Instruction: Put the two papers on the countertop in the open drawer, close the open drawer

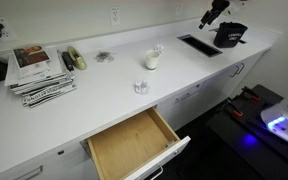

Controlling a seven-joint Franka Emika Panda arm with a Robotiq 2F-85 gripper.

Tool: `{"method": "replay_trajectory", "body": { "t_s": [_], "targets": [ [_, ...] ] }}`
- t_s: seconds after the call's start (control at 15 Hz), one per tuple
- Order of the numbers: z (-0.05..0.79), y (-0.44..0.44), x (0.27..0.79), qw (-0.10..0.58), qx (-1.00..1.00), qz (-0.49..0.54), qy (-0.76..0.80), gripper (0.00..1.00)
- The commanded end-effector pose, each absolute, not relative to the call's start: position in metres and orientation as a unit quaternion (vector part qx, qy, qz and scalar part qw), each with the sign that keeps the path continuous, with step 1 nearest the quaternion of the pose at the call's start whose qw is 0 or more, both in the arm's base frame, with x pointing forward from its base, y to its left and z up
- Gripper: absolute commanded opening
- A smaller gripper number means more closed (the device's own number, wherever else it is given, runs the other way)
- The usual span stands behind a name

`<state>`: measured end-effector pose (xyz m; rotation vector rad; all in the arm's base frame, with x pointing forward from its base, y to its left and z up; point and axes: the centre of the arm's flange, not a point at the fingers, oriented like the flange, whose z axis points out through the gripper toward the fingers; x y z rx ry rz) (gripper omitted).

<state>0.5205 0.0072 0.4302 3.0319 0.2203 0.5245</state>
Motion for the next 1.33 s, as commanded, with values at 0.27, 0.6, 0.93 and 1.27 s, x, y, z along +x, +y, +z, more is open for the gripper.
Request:
{"method": "replay_trajectory", "body": {
  "t_s": [0.27,0.6,0.93,1.27],
  "targets": [
    [0.394,0.014,0.537,0.039,0.982,0.159,0.097,1.0],
    [0.379,0.001,0.557,-0.002,0.979,0.19,0.067,1.0],
    [0.33,0.004,0.586,-0.063,0.965,0.252,0.045,1.0],
    [0.286,0.042,0.615,-0.081,0.956,0.27,0.083,1.0]
  ]
}}
